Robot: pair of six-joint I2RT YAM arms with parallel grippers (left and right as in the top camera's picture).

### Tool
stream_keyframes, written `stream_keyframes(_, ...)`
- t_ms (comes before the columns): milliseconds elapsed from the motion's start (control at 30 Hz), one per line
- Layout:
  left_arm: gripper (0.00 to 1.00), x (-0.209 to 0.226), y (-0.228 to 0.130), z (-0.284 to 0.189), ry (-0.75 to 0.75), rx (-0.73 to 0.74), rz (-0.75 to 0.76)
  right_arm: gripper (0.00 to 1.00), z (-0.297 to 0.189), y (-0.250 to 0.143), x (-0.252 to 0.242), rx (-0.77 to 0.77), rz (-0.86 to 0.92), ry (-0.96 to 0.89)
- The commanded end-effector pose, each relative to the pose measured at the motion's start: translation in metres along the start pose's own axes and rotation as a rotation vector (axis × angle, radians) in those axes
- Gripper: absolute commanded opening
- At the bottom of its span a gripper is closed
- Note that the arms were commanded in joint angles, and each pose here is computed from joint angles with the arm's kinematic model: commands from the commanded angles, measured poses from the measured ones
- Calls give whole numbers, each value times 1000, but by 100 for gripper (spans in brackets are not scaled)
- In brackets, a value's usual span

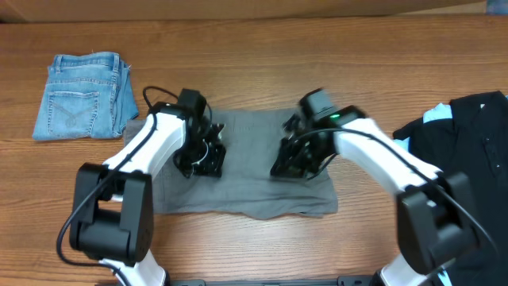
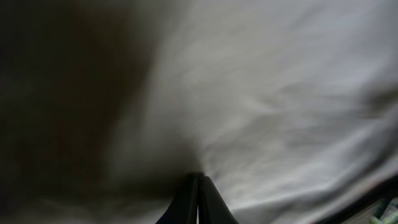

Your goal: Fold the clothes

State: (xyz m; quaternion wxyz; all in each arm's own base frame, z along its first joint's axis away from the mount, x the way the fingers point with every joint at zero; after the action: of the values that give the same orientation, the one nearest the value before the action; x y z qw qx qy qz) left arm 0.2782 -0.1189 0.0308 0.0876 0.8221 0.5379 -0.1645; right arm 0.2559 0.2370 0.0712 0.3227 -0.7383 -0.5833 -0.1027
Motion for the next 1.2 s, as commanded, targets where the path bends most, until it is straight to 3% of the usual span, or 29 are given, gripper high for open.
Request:
stream_keyframes(0, 6, 26, -21, 13, 101, 86, -92, 10, 18, 7, -23, 26, 100, -75)
stream_keyframes(300, 6, 90, -71, -10, 252, 193, -346, 5, 23, 11, -74, 94, 283, -199)
stream_keyframes(600, 6, 133, -78, -39, 207, 82, -525, 4, 1, 16, -112, 54, 386, -317)
stream_keyframes(767, 11, 120, -46, -68, 98, -64, -450, 4, -16, 25, -109, 25, 398, -242)
stream_keyframes(967, 17, 81, -2, -110, 57, -231, -235, 9, -60, 47, -40, -127, 104, 41)
stream_keyframes(1167, 30, 53, 28, -125, 117, -322, -55, 11, -85, 71, 10, -304, -84, 173)
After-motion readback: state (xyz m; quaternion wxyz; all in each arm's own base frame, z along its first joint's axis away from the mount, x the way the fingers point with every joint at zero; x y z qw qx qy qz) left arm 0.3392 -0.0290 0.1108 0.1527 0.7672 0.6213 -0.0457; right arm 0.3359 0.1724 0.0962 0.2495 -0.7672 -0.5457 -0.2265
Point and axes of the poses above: each gripper's point midway between its finger pads, its own z axis out along the fingers, its own x axis along the line the jaws close on, y = z × x, the point moved 1 cm from there along -z, back along the fingers, and after that the axes turned 13 degrees about z, right-handed, at the moved point
